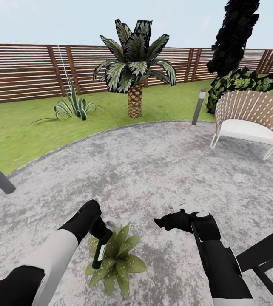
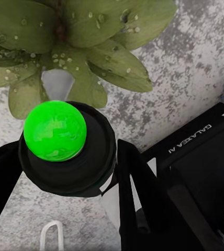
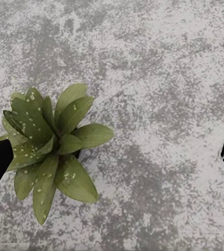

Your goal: Pick up the pesticide atomizer in the garden and spray insectifuge to fully cover both potted plants in the garden.

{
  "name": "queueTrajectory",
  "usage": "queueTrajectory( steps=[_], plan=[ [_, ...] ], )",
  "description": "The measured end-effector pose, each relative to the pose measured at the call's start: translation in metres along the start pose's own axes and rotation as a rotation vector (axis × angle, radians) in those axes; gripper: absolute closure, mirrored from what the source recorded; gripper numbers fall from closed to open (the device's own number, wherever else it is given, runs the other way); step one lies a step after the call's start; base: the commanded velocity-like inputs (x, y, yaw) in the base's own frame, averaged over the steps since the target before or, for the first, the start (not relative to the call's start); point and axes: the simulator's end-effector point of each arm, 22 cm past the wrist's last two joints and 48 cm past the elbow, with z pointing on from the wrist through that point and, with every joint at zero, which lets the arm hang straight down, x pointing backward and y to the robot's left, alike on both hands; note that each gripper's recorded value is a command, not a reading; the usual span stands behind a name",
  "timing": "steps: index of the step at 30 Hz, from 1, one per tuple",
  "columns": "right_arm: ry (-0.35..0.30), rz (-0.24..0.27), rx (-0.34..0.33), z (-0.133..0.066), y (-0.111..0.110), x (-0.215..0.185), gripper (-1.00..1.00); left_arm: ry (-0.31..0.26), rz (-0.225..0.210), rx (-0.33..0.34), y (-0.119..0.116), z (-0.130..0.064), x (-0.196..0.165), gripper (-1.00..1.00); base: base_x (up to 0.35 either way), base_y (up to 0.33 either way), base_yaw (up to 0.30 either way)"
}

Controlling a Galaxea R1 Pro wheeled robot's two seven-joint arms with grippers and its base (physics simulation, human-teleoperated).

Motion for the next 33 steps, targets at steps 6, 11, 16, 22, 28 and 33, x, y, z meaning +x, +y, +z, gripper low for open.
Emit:
queueTrajectory(
  steps=[6,11,16,22,28,33],
  plan=[
    [0.007,0.003,-0.002,0.003,0.0,0.003,-1.0,0.008,0.002,0.003,-0.001,0.004,0.001,1.0,0.0,0.0,0.0],
    [0.014,0.006,-0.004,0.006,-0.001,0.006,-1.0,0.007,0.004,0.002,0.001,0.004,-0.002,1.0,0.0,0.0,0.0],
    [0.021,0.009,-0.005,0.008,-0.001,0.009,-1.0,-0.01,0.008,-0.008,0.006,-0.005,-0.015,1.0,0.0,0.0,0.0],
    [0.026,0.011,-0.007,0.011,-0.001,0.012,-1.0,-0.019,0.011,-0.014,0.009,-0.009,-0.022,1.0,0.0,0.0,0.0],
    [0.026,0.011,-0.007,0.011,-0.001,0.012,-1.0,-0.023,0.013,-0.013,0.008,-0.011,-0.025,1.0,0.177,0.0,0.0],
    [0.027,0.012,-0.007,0.011,-0.001,0.012,-1.0,-0.018,0.016,-0.01,0.006,-0.009,-0.024,1.0,0.105,0.0,0.0]
  ],
)
